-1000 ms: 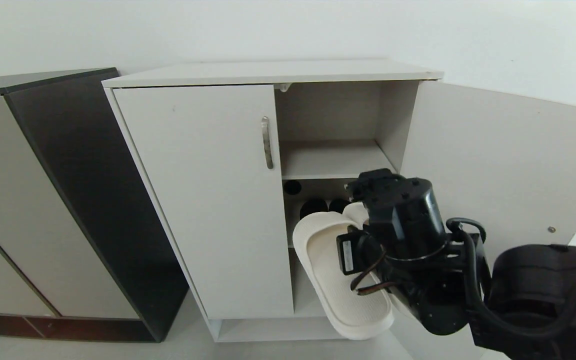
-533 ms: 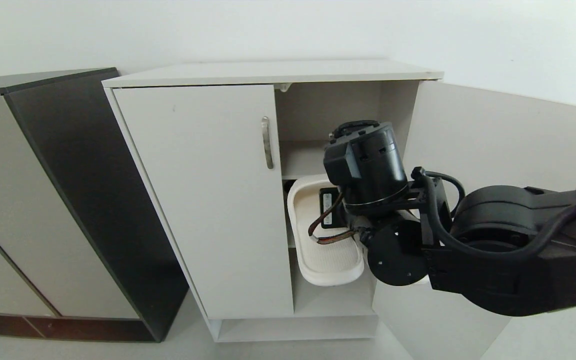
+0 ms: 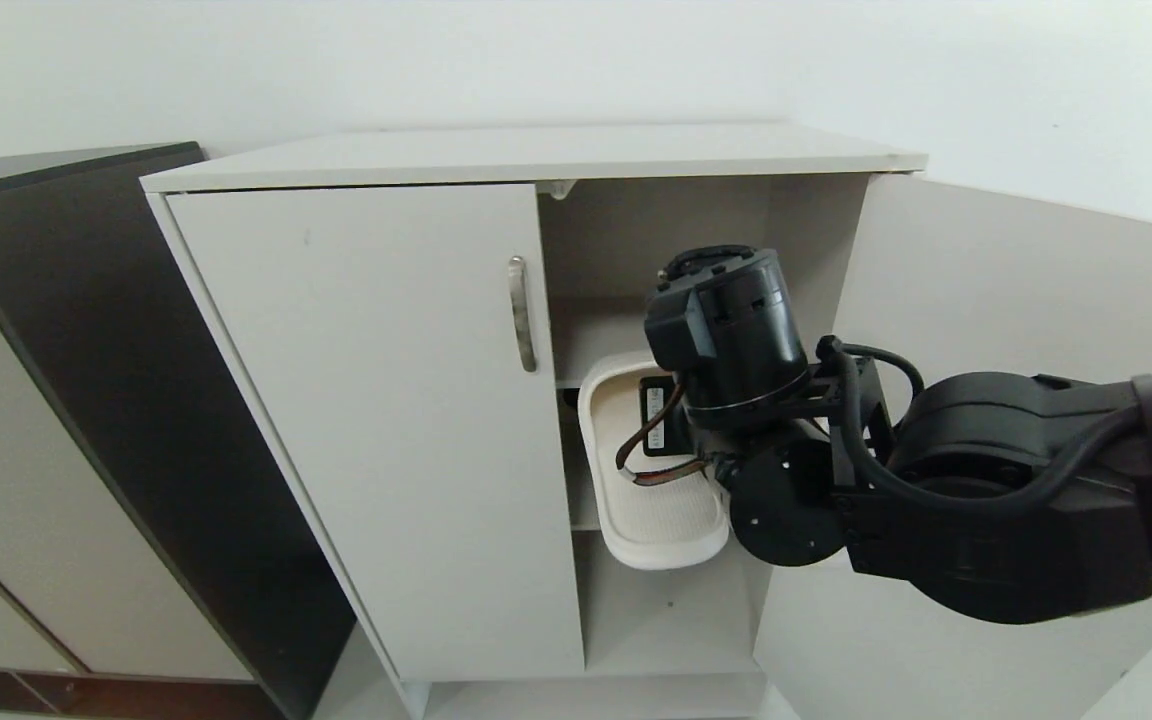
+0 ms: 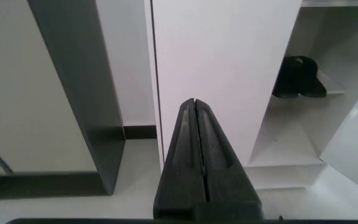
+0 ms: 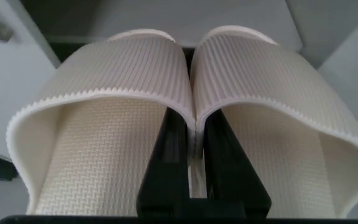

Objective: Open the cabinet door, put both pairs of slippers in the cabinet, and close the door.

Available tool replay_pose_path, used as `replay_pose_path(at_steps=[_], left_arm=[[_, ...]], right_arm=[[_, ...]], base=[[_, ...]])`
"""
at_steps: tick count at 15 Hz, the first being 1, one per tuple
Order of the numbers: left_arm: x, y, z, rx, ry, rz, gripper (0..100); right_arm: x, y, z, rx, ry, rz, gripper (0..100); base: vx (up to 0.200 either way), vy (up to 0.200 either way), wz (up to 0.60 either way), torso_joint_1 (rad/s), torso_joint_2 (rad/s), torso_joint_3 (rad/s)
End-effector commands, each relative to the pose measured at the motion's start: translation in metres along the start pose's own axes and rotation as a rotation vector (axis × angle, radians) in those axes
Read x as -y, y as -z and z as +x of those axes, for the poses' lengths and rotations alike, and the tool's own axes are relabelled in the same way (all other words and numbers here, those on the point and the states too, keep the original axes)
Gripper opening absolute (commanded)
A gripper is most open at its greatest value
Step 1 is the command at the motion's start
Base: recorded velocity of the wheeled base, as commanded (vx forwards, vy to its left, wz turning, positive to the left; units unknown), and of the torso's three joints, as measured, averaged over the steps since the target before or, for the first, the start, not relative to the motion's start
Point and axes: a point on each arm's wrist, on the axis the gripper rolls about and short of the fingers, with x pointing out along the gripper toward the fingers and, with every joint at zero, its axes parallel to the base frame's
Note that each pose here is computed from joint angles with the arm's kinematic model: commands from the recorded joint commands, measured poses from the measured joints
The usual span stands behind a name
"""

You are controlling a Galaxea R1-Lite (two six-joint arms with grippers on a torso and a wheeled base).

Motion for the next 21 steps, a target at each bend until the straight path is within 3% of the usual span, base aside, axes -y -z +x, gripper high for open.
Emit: replay_pose_path(at_steps=[1, 8, 18, 21], left_arm=[[0.0, 0.0, 0.0, 0.0, -0.001, 0.0, 0], [0.0, 0.0, 0.0, 0.0, -0.001, 0.004, 0], [0.0, 0.0, 0.0, 0.0, -0.001, 0.001, 0], [0.0, 0.0, 0.0, 0.0, -0.004, 0.001, 0]], right_arm=[[0.0, -0.001, 0.0, 0.001, 0.0, -0.002, 0], [0.003, 0.0, 0.002, 0.002, 0.01, -0.012, 0], [-0.002, 0.011, 0.019, 0.018, 0.02, 0.003, 0], [-0.003, 0.013, 0.049, 0.084, 0.043, -0.009, 0]], base=[[0.2, 0.0, 0.0, -0.002, 0.0, 0.002], [0.2, 0.0, 0.0, 0.005, 0.0, 0.002], [0.0, 0.0, 0.0, 0.0, 0.0, 0.0], [0.0, 0.0, 0.0, 0.0, 0.0, 0.0]])
